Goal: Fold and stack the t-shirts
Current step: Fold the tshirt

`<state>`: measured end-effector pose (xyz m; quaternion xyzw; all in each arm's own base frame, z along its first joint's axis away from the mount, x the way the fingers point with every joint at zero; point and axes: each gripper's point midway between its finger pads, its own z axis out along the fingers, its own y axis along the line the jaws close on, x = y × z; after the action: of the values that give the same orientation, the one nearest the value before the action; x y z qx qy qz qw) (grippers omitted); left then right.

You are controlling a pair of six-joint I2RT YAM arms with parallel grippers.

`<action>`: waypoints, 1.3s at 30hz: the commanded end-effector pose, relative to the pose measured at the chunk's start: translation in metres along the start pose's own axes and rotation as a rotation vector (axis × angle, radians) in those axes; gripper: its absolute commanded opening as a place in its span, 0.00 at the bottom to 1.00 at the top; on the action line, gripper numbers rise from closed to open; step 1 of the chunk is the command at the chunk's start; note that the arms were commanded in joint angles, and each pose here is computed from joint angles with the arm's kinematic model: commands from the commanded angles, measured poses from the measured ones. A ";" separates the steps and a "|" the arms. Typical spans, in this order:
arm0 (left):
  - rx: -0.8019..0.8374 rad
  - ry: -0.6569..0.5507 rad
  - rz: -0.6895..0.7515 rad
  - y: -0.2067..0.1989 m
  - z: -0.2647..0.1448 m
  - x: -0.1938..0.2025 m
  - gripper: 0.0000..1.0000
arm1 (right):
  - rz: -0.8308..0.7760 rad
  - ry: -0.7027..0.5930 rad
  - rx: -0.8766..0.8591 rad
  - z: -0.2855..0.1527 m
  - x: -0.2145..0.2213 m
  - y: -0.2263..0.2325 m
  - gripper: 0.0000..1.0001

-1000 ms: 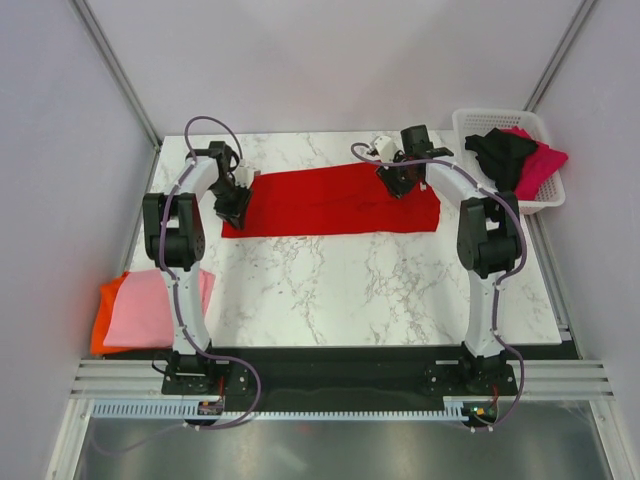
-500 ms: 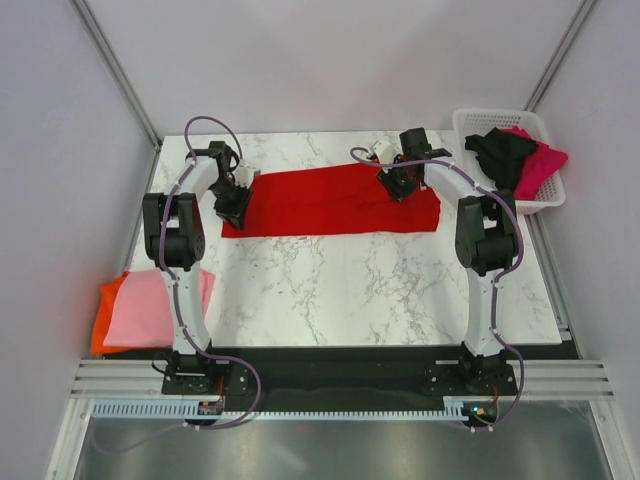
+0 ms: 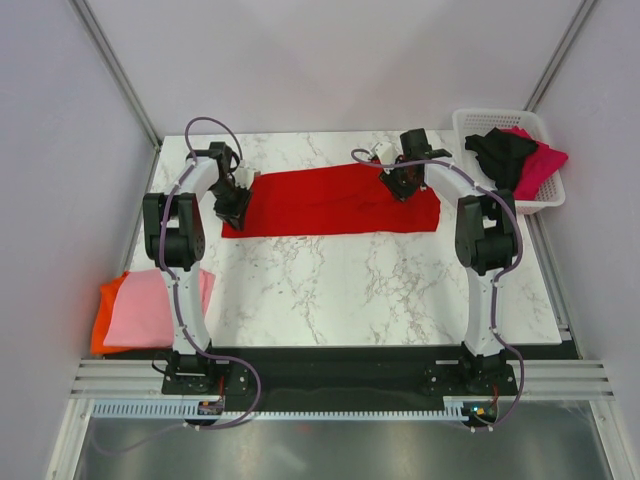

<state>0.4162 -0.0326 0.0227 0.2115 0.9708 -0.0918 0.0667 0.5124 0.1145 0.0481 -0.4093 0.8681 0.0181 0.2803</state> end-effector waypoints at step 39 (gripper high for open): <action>-0.155 -0.252 0.162 -0.002 -0.108 -0.037 0.42 | 0.013 -0.362 0.176 -0.052 -0.153 -0.035 0.51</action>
<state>0.4276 -0.0244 0.0765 0.2262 0.9632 -0.0547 0.1344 0.5834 0.2118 0.1114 -0.4156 0.8139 0.0398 0.4041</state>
